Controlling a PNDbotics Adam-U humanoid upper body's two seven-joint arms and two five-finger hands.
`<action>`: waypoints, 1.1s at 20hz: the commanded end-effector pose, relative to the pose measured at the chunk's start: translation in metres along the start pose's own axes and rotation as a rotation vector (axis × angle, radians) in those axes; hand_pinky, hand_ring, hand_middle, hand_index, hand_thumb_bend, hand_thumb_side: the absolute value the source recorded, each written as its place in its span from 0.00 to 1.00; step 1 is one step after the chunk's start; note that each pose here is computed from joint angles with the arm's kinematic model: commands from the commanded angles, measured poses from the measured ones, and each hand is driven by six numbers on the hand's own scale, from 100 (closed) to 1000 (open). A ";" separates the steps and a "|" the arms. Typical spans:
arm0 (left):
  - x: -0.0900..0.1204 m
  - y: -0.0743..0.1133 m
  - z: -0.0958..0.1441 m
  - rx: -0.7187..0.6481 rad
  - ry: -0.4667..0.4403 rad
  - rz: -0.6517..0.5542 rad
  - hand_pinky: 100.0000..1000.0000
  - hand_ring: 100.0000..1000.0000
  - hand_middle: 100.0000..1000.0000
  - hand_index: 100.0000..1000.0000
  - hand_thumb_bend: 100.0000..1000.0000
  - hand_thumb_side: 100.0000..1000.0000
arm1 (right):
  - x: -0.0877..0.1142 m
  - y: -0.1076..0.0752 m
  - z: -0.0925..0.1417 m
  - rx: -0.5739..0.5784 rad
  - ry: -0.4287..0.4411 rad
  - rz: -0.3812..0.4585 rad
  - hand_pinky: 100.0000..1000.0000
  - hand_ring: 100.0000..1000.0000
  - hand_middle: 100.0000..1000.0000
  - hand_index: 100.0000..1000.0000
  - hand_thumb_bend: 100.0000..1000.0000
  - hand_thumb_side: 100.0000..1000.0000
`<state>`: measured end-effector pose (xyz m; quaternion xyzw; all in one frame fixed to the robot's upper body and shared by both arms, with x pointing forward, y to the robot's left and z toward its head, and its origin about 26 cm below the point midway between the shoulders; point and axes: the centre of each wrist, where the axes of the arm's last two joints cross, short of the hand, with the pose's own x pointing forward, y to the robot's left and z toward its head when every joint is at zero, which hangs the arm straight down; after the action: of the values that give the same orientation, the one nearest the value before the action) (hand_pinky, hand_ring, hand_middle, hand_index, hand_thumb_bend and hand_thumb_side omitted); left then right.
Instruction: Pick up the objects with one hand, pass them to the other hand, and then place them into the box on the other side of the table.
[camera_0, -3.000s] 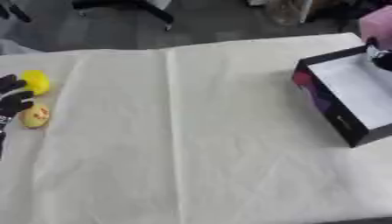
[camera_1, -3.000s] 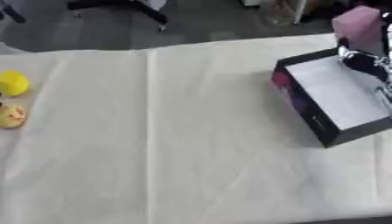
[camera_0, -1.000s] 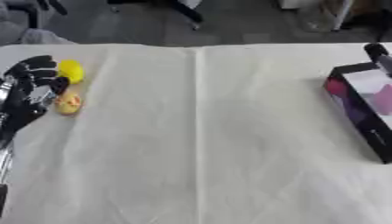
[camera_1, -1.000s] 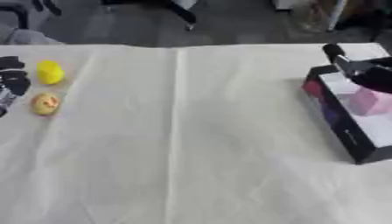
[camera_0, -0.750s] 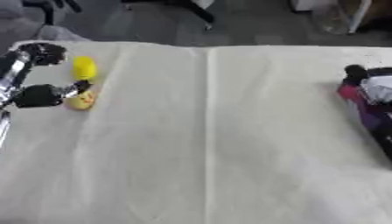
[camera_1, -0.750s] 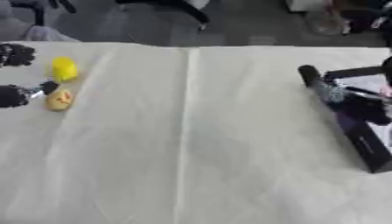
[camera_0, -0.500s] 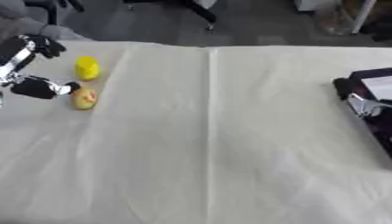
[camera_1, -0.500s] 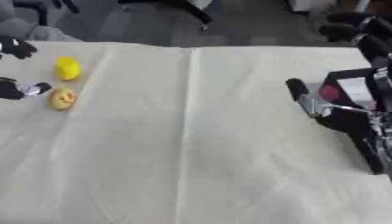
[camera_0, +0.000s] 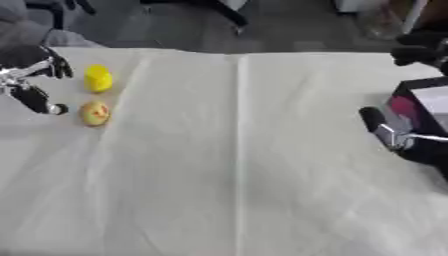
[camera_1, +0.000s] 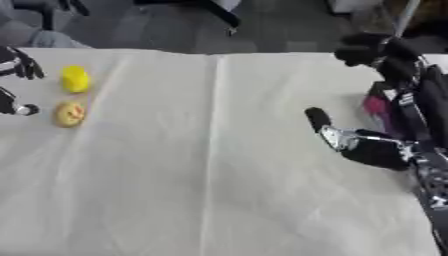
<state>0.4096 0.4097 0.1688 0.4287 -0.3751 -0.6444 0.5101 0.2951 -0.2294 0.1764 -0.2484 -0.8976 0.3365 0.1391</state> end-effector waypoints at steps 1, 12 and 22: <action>-0.005 0.003 -0.004 0.000 0.013 -0.020 0.84 0.63 0.56 0.70 0.43 0.00 | 0.004 -0.004 -0.008 -0.012 -0.040 -0.008 0.85 0.59 0.74 0.75 0.27 0.43; 0.015 -0.033 -0.034 0.096 0.064 0.014 0.82 0.60 0.53 0.68 0.40 0.00 | 0.006 -0.003 -0.010 -0.014 -0.046 -0.021 0.86 0.59 0.74 0.75 0.25 0.43; 0.023 -0.044 -0.040 0.369 0.124 0.076 0.60 0.35 0.24 0.36 0.24 0.00 | 0.007 -0.002 -0.013 0.003 -0.061 -0.028 0.85 0.59 0.74 0.75 0.24 0.44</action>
<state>0.4278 0.3883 0.0923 0.5198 -0.4517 -0.5400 0.4839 0.2960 -0.2210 0.1789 -0.2267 -0.9020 0.3424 0.1332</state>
